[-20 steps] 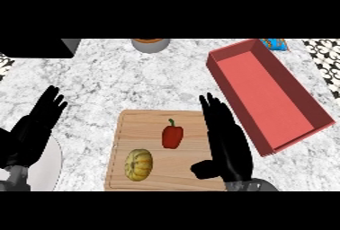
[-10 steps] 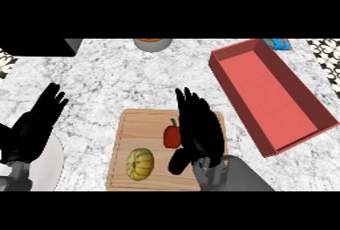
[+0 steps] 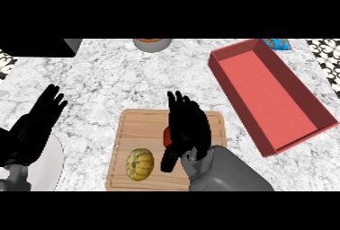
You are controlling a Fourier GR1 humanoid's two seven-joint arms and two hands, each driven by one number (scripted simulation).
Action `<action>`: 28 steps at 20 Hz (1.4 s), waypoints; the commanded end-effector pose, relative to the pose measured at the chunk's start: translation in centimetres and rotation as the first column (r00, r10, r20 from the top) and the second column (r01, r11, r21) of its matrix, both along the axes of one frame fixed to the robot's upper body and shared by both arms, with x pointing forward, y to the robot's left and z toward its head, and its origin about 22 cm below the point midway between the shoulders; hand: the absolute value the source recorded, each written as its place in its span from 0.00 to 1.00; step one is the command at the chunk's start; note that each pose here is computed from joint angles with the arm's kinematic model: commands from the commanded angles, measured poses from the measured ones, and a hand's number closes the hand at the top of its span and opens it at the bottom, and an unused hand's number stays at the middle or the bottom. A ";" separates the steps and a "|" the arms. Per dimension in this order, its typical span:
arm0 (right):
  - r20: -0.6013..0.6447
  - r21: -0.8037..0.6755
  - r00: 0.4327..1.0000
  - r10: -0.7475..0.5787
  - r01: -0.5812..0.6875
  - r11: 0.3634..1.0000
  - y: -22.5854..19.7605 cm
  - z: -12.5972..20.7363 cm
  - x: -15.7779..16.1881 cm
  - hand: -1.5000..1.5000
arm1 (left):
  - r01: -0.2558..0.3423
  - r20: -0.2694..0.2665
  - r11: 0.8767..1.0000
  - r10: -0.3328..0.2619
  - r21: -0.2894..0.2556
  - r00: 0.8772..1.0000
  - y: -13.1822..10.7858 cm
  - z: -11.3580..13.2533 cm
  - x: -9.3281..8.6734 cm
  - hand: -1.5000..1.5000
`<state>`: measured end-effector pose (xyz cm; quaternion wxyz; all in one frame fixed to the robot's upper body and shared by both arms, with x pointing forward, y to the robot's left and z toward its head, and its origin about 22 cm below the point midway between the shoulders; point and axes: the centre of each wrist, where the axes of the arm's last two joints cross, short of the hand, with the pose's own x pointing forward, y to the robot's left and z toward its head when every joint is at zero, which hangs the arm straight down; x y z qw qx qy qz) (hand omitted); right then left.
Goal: Pick the bell pepper from the cutting board and place it in the cardboard box
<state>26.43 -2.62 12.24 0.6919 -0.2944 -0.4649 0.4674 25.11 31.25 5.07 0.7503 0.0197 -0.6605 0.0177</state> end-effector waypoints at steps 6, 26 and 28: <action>-0.078 -0.096 0.992 -0.096 0.089 0.991 1.3 -0.9 0.9 0.00 | -0.005 0.002 1.000 0.005 -0.004 1.000 0.9 0.5 0.1 0.50; -0.107 -0.187 0.989 -0.106 0.085 0.979 2.5 -2.7 3.4 0.00 | 0.002 0.009 1.000 -0.002 0.002 1.000 0.2 -0.1 -0.6 0.50; -0.121 -0.201 0.987 -0.104 0.078 0.977 2.6 -3.3 2.0 0.00 | -0.008 -0.008 1.000 0.008 0.017 1.000 0.7 1.0 -0.3 0.50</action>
